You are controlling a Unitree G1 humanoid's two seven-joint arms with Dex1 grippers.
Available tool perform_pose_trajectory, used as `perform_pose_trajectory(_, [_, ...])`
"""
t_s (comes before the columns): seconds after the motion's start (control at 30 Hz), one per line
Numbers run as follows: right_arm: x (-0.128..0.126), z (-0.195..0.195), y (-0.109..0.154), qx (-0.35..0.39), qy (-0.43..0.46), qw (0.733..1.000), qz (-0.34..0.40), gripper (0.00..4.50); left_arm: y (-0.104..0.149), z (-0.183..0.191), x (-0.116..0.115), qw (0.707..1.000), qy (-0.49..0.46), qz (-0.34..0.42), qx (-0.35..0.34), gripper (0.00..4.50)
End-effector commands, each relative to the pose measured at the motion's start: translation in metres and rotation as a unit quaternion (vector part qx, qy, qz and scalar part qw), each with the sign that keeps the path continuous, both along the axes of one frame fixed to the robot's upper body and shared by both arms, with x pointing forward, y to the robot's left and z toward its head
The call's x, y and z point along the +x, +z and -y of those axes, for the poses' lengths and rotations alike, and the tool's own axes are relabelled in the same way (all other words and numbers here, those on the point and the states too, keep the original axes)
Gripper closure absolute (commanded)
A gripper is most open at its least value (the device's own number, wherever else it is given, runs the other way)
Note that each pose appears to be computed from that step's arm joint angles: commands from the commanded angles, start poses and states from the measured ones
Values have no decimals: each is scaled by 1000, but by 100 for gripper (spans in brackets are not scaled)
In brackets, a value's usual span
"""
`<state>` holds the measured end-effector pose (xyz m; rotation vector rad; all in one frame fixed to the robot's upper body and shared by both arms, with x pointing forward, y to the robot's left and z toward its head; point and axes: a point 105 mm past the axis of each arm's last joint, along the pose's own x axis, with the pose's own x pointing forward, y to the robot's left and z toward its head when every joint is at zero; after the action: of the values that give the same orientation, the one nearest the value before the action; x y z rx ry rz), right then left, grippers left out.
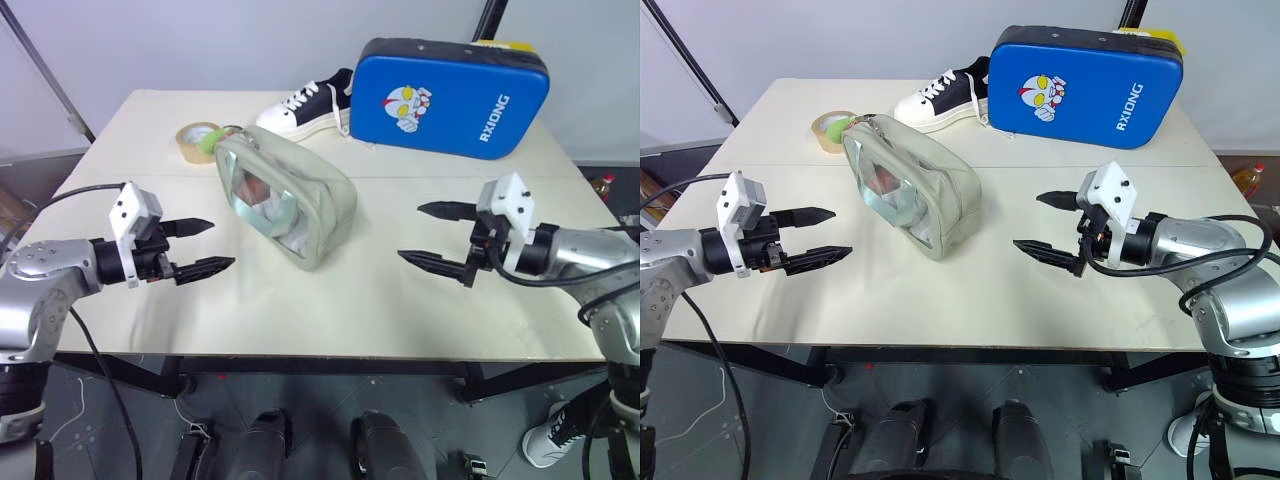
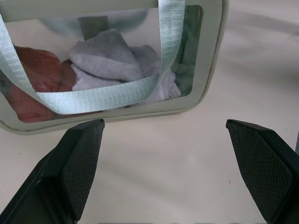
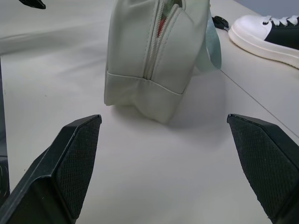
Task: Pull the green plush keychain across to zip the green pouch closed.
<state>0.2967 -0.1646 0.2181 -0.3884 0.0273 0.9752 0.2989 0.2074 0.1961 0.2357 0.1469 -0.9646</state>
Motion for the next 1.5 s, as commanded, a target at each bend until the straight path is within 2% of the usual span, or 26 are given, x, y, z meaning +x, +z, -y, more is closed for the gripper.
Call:
perform_pose_trajectory(0.03, [0,1,12,-2,1,1000,28,0,15,2,-6,1000,-19,19,-11,6])
perform_pose_trajectory(0.63, [1,-3,19,0,4,999,35,0,20,-4,-7,999,-15,30,-24,6])
perform_pose_trajectory(0.73, [-3,-5,28,3,10,999,40,0,26,-4,-9,998,-23,33,-37,6])
perform_pose_trajectory(0.83, [-6,-10,48,33,17,998,43,0,39,-9,-10,998,-27,47,-43,6])
perform_pose_trajectory(0.97, [-9,-29,75,57,46,996,47,0,57,-25,-6,997,-12,62,-45,6])
perform_pose_trajectory(1.17, [11,-54,70,27,36,998,39,0,62,-25,5,996,-15,82,-35,6])
perform_pose_trajectory(1.33, [30,-119,85,37,66,997,29,0,52,-17,7,996,-39,66,-33,6])
perform_pose_trajectory(1.5, [46,-174,94,21,69,997,-33,0,64,-17,8,995,-62,65,-38,6])
